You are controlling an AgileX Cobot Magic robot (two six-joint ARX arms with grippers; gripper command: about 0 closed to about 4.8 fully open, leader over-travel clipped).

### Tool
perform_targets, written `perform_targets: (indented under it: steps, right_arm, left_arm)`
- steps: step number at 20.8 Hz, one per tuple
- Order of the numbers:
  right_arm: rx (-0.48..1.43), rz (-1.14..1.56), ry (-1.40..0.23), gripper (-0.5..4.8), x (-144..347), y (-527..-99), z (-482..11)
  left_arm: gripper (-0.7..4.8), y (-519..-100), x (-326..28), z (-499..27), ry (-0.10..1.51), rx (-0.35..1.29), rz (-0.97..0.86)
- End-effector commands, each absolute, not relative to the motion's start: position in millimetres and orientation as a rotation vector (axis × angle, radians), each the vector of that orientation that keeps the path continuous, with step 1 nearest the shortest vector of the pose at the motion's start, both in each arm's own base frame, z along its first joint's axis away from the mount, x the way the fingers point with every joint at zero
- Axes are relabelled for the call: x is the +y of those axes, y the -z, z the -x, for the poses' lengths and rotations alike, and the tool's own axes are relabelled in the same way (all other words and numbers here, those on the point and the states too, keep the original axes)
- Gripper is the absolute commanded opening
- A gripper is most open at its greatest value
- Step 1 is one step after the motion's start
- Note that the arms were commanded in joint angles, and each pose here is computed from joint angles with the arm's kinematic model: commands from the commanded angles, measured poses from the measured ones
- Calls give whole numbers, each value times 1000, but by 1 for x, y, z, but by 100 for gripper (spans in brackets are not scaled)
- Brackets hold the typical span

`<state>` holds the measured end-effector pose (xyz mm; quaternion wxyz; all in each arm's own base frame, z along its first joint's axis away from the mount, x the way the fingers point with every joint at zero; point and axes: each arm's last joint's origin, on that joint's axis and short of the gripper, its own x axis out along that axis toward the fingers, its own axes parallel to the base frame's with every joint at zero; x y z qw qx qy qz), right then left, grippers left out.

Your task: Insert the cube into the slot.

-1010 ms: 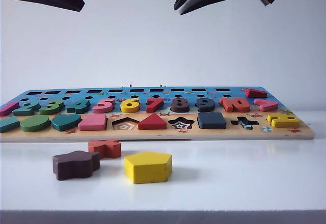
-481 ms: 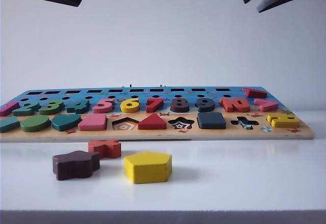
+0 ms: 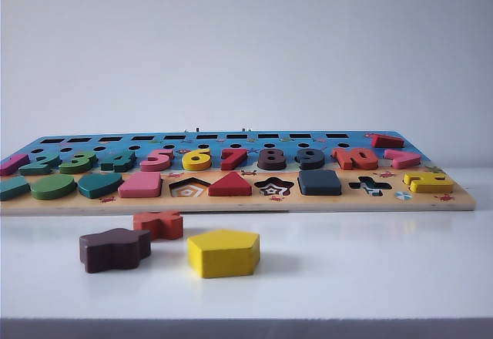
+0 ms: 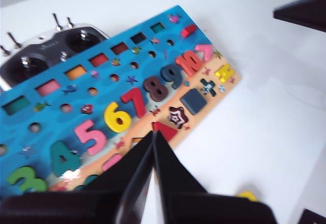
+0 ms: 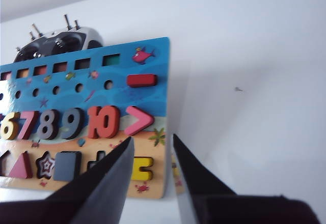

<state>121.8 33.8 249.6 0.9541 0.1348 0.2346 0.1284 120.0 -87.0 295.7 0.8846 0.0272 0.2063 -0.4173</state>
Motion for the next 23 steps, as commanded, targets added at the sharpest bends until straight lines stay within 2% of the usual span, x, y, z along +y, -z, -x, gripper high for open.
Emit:
perform_targets:
  steps: [1, 6, 10, 19, 23]
  right_arm:
    - [393, -307, -253, 145, 21, -238, -110]
    - [261, -339, -211, 143, 6, -214, -88]
    - [200, -335, -178, 90, 3, -200, -81]
    - [210, -322, -116, 30, 0, -181, -84]
    - [228, -312, -102, 26, -1, -161, -90]
  left_arm:
    - [17, -302, -78, -120, 822, 382, -37]
    - [17, -310, -53, -116, 673, 302, -6]
    - [17, -317, -35, -108, 546, 232, 9]
    - [17, -326, -14, -82, 335, 90, -25]
    - [17, -319, -8, -73, 219, 112, -25]
